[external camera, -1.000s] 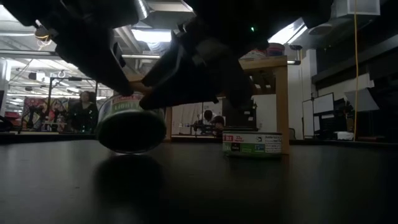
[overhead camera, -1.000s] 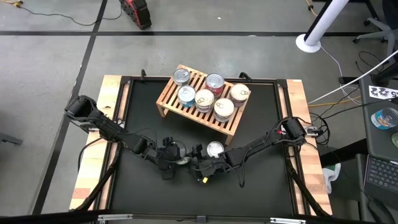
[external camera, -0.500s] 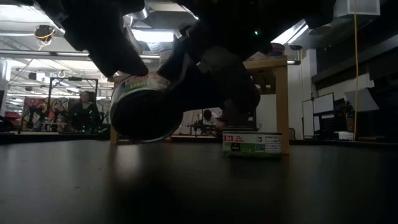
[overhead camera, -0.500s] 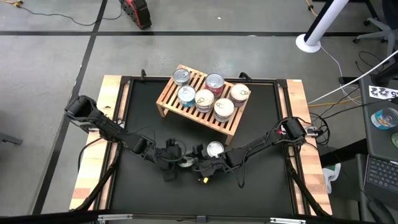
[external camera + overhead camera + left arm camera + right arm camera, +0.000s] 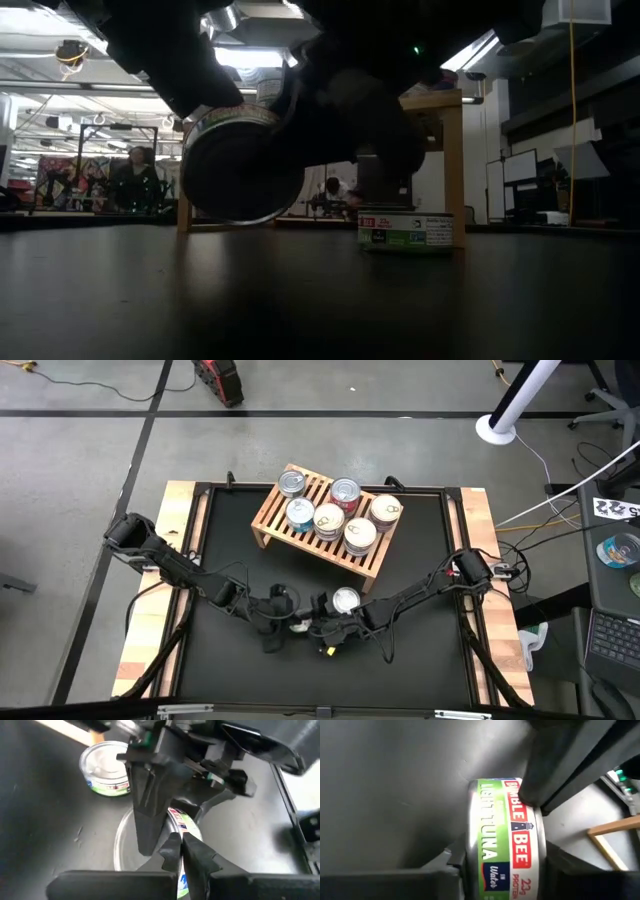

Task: Stack canned seafood by type on shelf
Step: Put the green tuna can aligned with the other green tuna can on the shelf

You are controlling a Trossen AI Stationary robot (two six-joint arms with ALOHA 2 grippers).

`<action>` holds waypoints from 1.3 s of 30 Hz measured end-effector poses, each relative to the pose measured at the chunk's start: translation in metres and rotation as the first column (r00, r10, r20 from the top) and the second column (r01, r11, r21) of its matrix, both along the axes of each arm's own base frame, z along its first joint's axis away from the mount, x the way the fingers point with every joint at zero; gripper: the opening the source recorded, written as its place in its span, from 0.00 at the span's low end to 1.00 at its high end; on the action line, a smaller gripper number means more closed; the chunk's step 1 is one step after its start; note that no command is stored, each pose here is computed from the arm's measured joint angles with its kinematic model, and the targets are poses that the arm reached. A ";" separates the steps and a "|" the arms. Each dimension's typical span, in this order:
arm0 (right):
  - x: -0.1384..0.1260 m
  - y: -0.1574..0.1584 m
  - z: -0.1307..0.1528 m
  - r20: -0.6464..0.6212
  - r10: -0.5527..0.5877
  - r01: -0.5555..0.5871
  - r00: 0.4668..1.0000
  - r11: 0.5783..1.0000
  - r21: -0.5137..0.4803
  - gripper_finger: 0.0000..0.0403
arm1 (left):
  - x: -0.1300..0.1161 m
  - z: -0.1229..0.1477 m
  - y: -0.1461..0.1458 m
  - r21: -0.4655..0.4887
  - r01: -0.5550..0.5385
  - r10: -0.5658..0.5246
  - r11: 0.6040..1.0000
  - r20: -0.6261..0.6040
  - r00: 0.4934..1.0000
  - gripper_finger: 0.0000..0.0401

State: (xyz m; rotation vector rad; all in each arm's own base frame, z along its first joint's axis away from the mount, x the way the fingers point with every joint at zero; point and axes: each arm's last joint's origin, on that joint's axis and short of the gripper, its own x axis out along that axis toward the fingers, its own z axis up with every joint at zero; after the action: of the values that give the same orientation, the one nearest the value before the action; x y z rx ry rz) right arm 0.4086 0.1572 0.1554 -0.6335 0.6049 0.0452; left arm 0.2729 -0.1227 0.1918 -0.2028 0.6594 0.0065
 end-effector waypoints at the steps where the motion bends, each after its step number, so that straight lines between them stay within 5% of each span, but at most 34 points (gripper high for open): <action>1: 0.000 0.000 0.000 -0.001 0.001 -0.001 1.000 1.000 0.020 0.32 | 0.000 0.000 0.000 0.013 0.021 -0.021 1.000 -0.001 1.000 0.04; 12: 0.000 0.002 0.000 0.003 -0.075 0.072 0.997 0.968 0.240 0.34 | -0.001 0.000 -0.001 0.092 0.103 -0.103 0.990 -0.009 0.995 0.38; 21: 0.002 0.003 0.003 0.021 -0.204 0.172 0.979 0.875 0.453 0.31 | -0.001 -0.001 -0.001 0.157 0.153 -0.153 0.976 -0.012 0.988 0.59; 30: 0.006 0.005 0.010 0.091 -0.210 0.137 0.973 0.852 0.506 0.36 | -0.003 -0.003 0.001 0.191 0.171 -0.165 0.967 -0.049 0.985 0.59; 39: 0.006 0.004 0.009 0.084 -0.235 0.161 0.968 0.845 0.511 0.37 | -0.004 -0.005 0.002 0.208 0.166 -0.154 0.964 -0.073 0.985 0.34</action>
State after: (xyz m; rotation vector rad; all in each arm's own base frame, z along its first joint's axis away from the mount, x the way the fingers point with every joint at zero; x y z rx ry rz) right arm 0.4144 0.1617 0.1640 -0.0620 0.4883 -0.0377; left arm 0.2685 -0.1210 0.1867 0.0590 0.7247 -0.0722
